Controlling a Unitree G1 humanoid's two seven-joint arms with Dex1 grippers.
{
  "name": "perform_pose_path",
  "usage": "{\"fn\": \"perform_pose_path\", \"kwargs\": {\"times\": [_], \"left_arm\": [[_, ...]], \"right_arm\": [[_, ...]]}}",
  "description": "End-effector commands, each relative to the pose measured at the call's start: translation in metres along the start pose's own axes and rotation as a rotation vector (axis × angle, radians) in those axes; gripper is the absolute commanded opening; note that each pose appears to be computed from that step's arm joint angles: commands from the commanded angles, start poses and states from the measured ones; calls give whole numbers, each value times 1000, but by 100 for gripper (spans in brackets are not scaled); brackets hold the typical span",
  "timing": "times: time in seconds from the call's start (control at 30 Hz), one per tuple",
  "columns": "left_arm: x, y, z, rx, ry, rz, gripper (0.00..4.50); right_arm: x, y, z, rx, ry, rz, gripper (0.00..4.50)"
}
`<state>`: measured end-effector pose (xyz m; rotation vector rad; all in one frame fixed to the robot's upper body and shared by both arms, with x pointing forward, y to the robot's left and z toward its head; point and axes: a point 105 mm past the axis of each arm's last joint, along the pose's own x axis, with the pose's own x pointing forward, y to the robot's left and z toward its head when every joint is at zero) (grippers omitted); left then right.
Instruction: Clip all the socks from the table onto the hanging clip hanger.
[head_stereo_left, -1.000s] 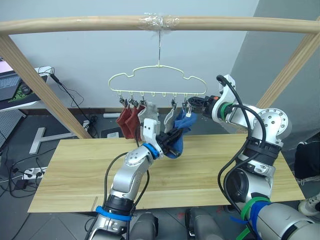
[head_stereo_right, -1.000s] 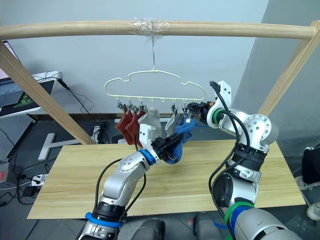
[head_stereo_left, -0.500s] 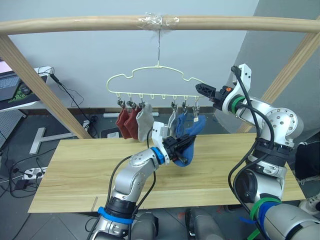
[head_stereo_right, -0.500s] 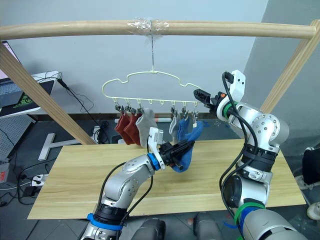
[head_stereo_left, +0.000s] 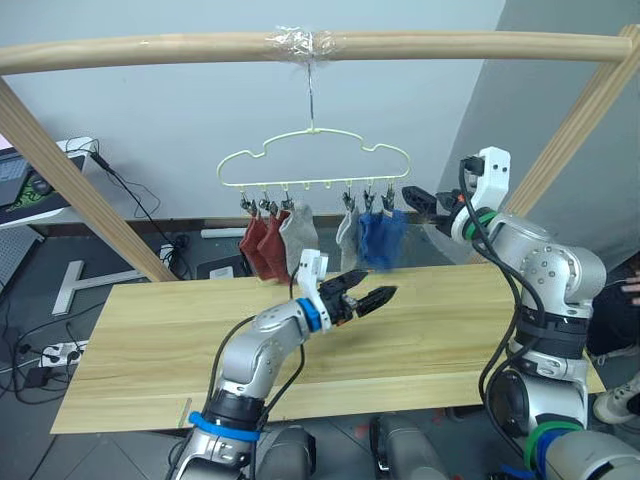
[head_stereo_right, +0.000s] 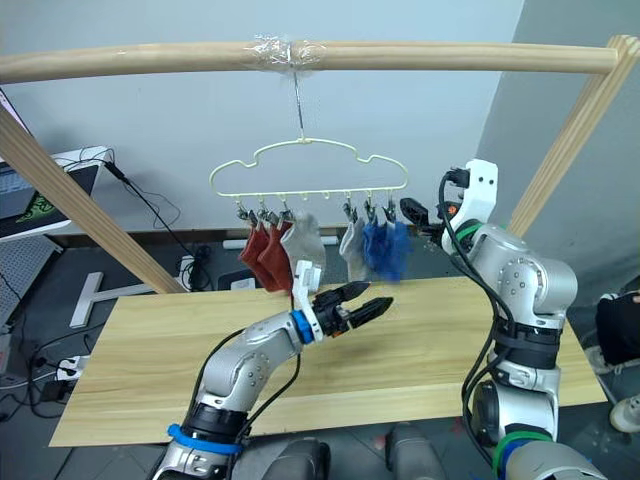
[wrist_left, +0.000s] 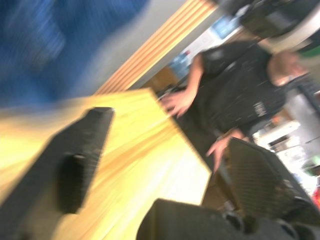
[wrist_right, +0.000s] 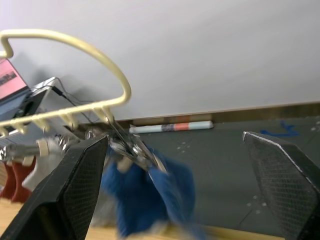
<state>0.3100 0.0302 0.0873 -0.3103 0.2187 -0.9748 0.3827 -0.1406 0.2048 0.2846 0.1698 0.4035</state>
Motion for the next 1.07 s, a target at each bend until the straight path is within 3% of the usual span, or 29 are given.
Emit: {"fn": "perform_pose_path", "kwargs": {"times": [0.03, 0.13, 0.23, 0.37, 0.47, 0.6, 0.73, 0.8, 1.07], "left_arm": [[-9, 6, 10, 90, -26, 37, 448], [-34, 22, 21, 133, -41, 105, 448], [-83, 52, 36, 229, -14, 253, 448], [-121, 71, 44, 320, 53, 378, 448], [-177, 85, 61, 420, 143, 485, 448], [-224, 93, 82, 491, 197, 565, 448], [-249, 99, 96, 501, 192, 626, 448], [-254, 101, 105, 465, 136, 649, 448], [-245, 104, 91, 453, 142, 637, 448]], "right_arm": [[-6, -2, 1, -39, -41, 24, 450], [-16, -20, -17, -188, 2, 24, 450], [-32, -38, -37, -288, 79, 35, 450], [-45, -44, -39, -428, 104, 86, 450], [-66, -40, -31, -550, 101, 203, 450], [-86, -38, -25, -643, 89, 281, 450], [-94, -39, -23, -619, 90, 295, 450], [-94, -36, -19, -552, 67, 284, 450], [-92, -38, -21, -568, 63, 249, 450]]}}
